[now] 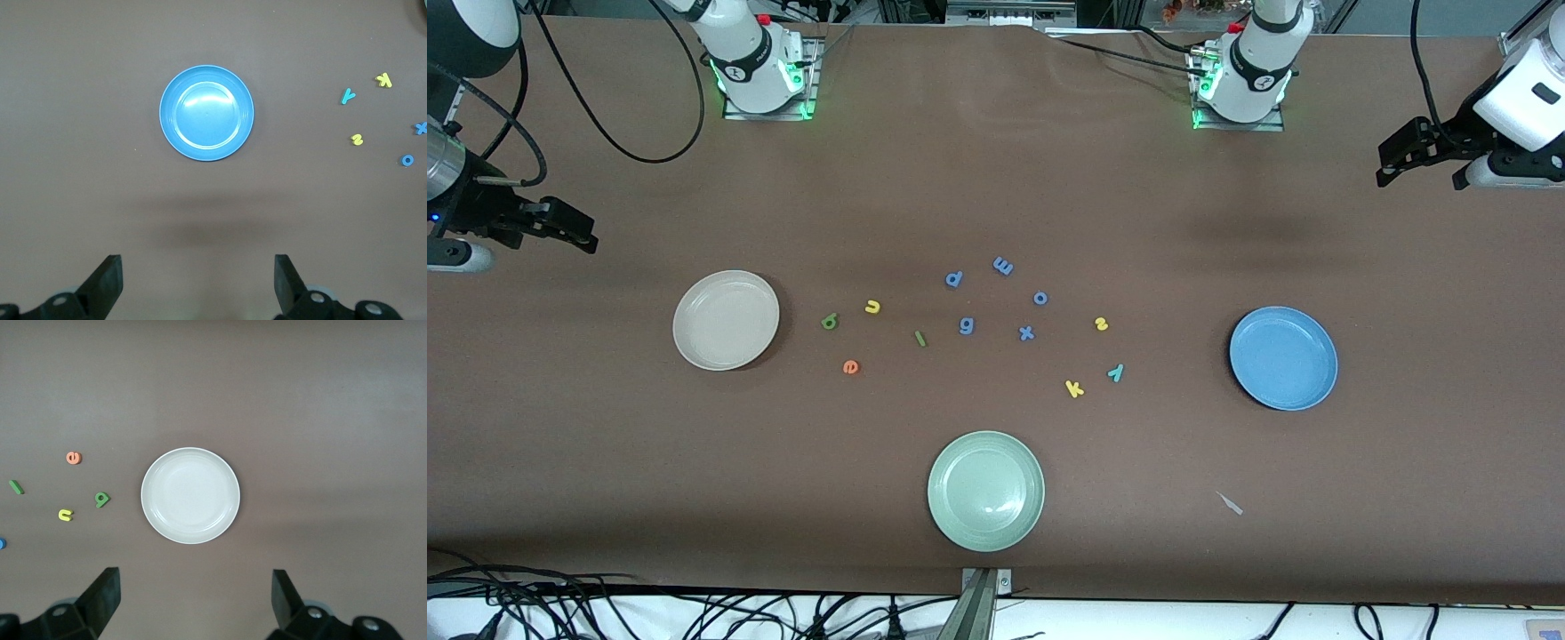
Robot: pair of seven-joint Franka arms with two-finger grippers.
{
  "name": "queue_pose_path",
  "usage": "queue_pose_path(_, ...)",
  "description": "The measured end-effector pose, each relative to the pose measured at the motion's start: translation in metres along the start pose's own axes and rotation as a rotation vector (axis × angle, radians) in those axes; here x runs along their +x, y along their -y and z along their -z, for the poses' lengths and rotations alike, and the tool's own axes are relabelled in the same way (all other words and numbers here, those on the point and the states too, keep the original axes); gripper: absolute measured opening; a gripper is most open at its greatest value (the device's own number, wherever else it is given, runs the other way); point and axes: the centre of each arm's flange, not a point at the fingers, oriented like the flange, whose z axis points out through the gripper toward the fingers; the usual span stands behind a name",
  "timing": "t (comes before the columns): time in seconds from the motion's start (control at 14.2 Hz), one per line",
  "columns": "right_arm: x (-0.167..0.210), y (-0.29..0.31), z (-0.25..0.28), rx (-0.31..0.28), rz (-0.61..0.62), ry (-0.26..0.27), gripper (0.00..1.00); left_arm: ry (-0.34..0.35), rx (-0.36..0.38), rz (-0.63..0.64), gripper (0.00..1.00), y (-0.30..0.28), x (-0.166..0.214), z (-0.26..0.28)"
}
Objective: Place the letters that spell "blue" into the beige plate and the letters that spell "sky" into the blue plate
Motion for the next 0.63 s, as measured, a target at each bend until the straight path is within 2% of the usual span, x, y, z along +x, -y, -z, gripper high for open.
queue_pose_path(0.63,0.0001,0.0,-0.0002,0.0,0.0,0.0,1.0,0.003,0.0,0.0,1.0,0.0001,0.0009,-0.0016)
